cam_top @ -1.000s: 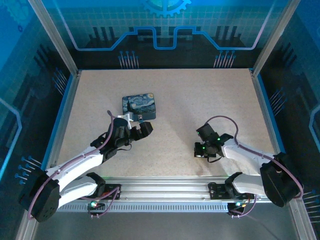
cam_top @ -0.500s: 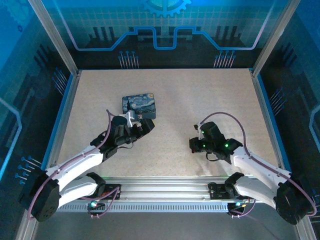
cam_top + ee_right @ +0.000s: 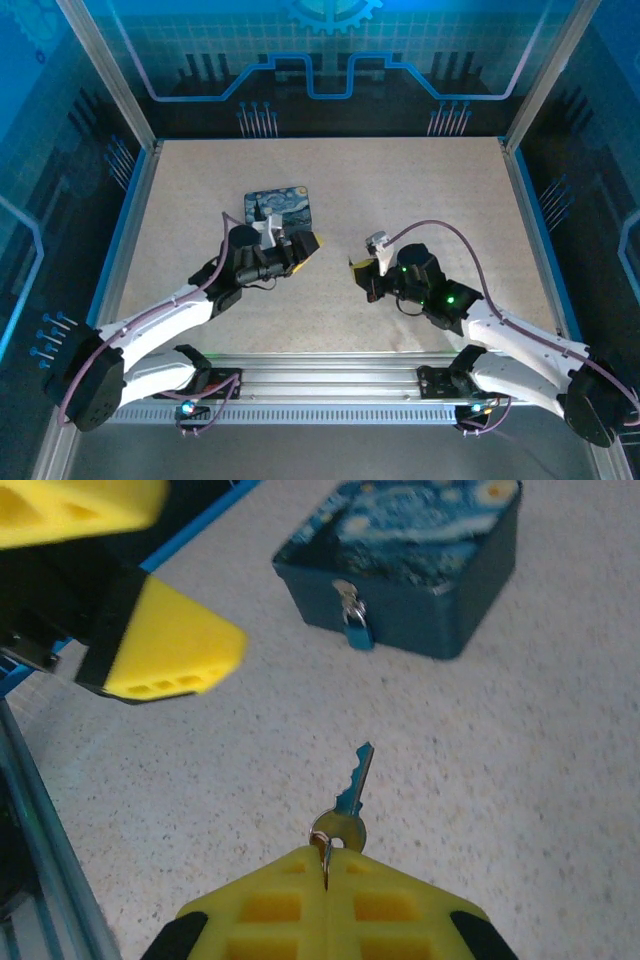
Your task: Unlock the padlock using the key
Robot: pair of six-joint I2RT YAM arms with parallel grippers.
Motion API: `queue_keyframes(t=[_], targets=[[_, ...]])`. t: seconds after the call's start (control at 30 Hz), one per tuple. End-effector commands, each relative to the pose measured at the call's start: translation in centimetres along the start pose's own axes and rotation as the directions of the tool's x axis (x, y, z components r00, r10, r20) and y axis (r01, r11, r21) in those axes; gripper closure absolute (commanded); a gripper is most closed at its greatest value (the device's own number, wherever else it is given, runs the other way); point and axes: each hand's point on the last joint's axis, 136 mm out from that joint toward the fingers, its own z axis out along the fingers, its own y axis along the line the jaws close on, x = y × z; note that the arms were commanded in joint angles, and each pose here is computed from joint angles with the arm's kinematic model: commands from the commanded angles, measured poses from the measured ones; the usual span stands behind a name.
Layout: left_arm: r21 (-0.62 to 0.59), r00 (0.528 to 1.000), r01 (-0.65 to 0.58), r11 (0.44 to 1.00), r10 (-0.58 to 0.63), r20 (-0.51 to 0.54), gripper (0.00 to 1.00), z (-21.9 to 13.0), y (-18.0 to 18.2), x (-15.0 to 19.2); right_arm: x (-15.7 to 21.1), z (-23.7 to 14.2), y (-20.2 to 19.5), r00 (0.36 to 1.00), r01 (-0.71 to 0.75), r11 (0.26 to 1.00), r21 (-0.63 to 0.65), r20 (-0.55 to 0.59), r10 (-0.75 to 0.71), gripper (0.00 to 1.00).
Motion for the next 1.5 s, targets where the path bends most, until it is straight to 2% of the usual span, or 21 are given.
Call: queue_keyframes(t=[0.0,0.17,0.37,0.9,1.33,1.43,1.47], targets=[[0.101,0.999,-0.031,0.994,0.035,-0.032,0.21,0.4,-3.5,0.3,-1.4,-0.1,1.7,0.989,0.131,0.99,-0.057,0.082,-0.127,1.0],[0.114,0.997,-0.046,0.992,0.053,-0.057,0.27,1.1,-4.3,1.2,-1.7,0.0,2.0,0.976,0.204,0.977,-0.057,0.093,-0.198,1.0],[0.129,0.992,-0.07,0.989,0.082,-0.092,0.36,2.0,-4.8,2.2,-1.6,0.4,2.5,0.974,0.222,0.972,-0.074,0.069,-0.217,1.0],[0.05,0.983,-0.129,0.99,0.135,-0.127,0.55,3.4,-3.0,3.4,-2.0,0.6,3.4,0.969,0.243,0.967,-0.074,0.064,-0.239,1.0],[0.031,0.981,-0.142,0.989,0.144,-0.131,0.94,3.7,-2.5,3.6,-2.2,0.3,3.5,0.97,0.238,0.969,-0.073,0.073,-0.233,1.0],[0.026,0.98,-0.154,0.988,0.156,-0.124,1.0,3.5,-2.5,3.5,-2.0,0.1,3.4,0.973,0.226,0.971,-0.072,0.069,-0.221,1.0],[0.028,0.979,-0.161,0.987,0.163,-0.12,1.0,3.4,-2.5,3.5,-1.8,0.1,3.3,0.975,0.219,0.973,-0.071,0.064,-0.214,0.97]])
